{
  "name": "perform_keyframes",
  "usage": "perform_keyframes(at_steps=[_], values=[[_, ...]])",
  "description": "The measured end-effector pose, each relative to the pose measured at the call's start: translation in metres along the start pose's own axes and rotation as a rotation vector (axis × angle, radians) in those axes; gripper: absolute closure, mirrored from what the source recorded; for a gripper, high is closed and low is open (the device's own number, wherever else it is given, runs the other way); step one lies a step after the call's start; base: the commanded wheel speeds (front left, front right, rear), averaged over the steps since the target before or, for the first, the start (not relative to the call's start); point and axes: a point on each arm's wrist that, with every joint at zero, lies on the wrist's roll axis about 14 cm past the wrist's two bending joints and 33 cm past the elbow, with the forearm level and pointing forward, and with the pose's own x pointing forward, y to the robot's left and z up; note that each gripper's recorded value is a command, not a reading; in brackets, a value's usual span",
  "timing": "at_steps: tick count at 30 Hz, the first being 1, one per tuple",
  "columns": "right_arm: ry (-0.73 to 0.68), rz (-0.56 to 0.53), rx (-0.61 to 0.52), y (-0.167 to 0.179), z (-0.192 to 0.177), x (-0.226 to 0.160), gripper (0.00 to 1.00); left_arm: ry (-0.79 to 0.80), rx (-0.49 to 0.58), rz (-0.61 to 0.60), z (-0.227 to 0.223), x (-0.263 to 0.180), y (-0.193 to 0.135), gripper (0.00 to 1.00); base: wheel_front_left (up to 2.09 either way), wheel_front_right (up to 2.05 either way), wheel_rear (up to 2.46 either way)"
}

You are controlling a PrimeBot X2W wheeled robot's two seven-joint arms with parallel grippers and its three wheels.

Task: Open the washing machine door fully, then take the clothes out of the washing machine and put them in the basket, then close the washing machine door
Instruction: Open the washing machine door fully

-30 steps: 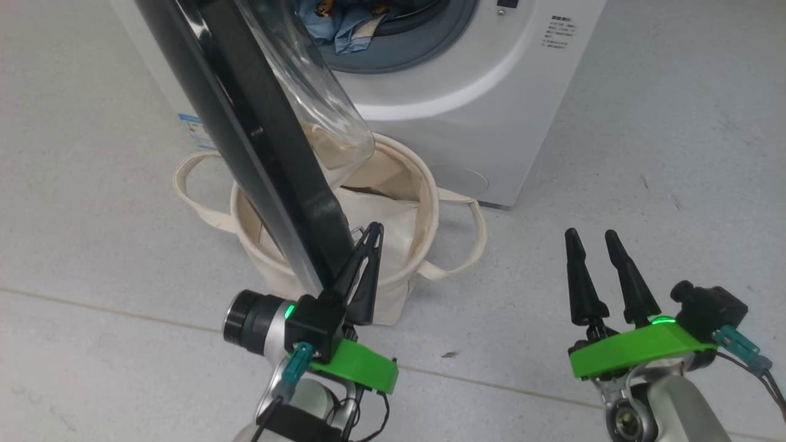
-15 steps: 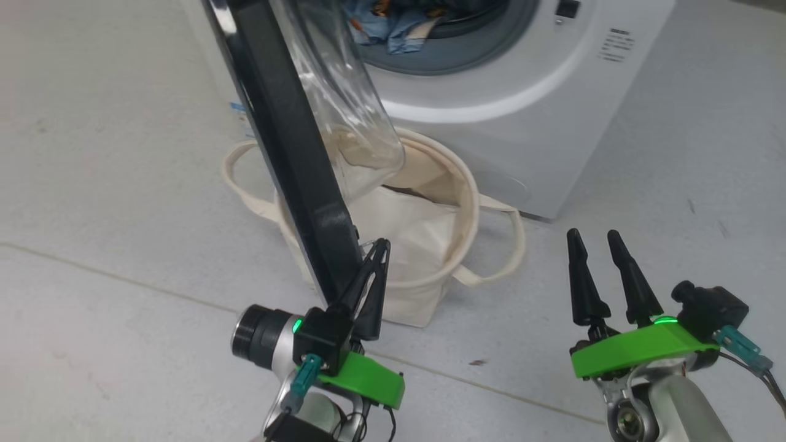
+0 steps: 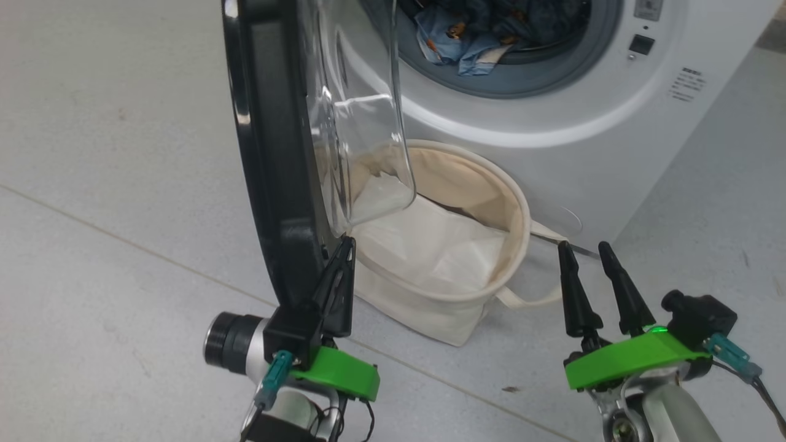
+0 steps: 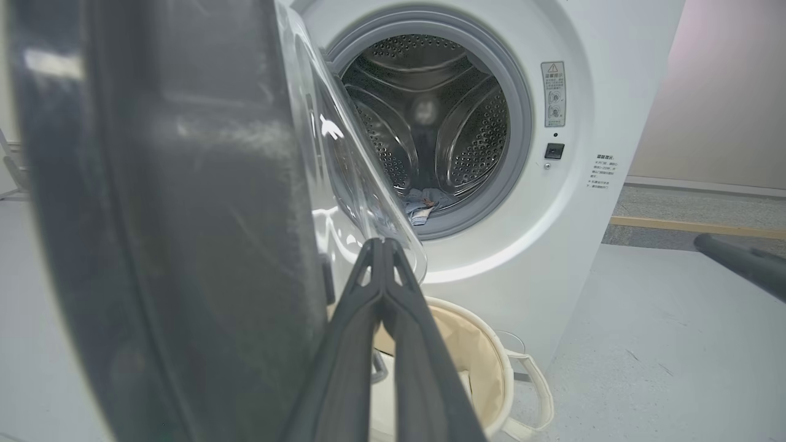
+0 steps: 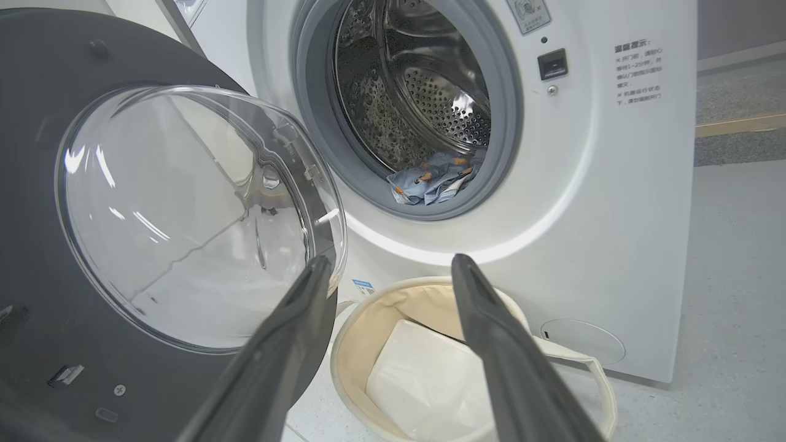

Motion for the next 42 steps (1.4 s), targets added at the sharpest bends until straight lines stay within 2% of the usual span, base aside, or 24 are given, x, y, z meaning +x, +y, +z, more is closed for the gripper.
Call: perform_keyframes(at_steps=[6, 13, 17, 21, 24, 33, 37, 42], values=[[0.027, 0.033, 0.002, 0.013, -0.009, -0.001, 0.0, -0.003, -0.01, 0.088, 0.004, -0.012, 0.029, 1.0, 0.0, 0.0, 0.0], [0.038, 0.056, 0.007, 0.021, -0.013, 0.0, 0.0, 0.002, 0.01, 0.248, 0.005, -0.021, 0.097, 1.0, 0.0, 0.0, 0.0], [0.052, 0.053, 0.013, 0.019, -0.019, 0.001, 0.0, 0.019, 0.032, 0.3, 0.0, -0.02, 0.123, 1.0, 0.0, 0.0, 0.0], [0.069, 0.041, 0.011, 0.012, -0.027, 0.003, 0.0, 0.014, 0.011, 0.345, 0.002, -0.007, 0.145, 1.0, 0.0, 0.0, 0.0], [0.073, 0.027, 0.003, 0.004, -0.031, 0.008, 0.0, 0.009, -0.073, 0.405, 0.001, 0.002, 0.166, 1.0, 0.0, 0.0, 0.0], [0.097, -0.053, -0.041, -0.039, -0.042, 0.014, 0.0, 0.035, -0.067, 0.599, -0.012, 0.011, 0.242, 1.0, 0.0, 0.0, 0.0], [0.073, -0.061, -0.049, -0.047, -0.038, 0.022, 0.0, 0.035, -0.064, 0.644, -0.017, 0.013, 0.259, 1.0, 0.0, 0.0, 0.0], [0.074, -0.076, -0.064, -0.059, -0.039, 0.024, 0.0, 0.033, -0.06, 0.648, -0.021, 0.018, 0.263, 1.0, 0.0, 0.0, 0.0]])
